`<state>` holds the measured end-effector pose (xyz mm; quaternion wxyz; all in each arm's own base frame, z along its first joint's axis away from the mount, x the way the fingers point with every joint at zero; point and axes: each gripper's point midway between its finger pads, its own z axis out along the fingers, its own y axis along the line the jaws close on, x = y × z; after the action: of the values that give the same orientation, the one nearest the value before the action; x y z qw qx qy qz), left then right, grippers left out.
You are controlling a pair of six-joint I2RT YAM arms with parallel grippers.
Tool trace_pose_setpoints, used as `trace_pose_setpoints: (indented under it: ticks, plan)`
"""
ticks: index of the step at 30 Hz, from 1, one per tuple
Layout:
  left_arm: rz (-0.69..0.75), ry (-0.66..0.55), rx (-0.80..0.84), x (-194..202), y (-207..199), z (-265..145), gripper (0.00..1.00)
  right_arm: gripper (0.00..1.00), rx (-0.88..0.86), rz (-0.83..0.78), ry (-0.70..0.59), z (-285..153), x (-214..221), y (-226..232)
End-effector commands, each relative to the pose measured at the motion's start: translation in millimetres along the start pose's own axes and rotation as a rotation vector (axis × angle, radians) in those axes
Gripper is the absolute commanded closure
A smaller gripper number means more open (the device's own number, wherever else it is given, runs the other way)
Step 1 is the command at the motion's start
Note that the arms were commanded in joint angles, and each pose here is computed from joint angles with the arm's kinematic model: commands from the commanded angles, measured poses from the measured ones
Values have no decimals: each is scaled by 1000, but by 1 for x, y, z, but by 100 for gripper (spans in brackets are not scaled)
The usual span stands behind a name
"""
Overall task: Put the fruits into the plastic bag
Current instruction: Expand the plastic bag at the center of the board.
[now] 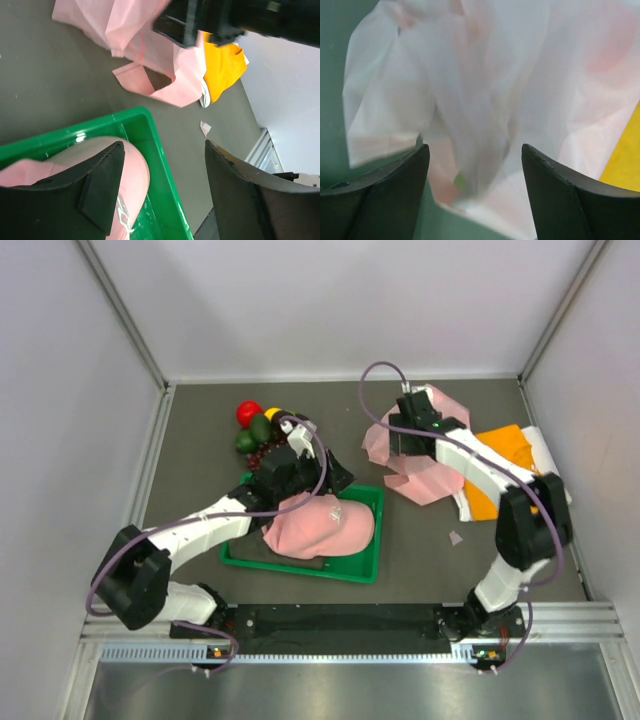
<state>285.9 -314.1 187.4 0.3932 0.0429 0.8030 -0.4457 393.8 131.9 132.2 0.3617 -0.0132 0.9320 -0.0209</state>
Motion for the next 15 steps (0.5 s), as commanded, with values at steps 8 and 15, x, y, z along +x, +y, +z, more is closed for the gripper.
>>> trace_pose_setpoints:
  ticks: [8,15]
  plan:
    - [206,-42,-33,-27,3,23,27,86,125,-7,-146,4,-71,-9]
    - [401,-94,-148,-46,-7,34,25,96,-102,-136,-71,-66,-41,0]
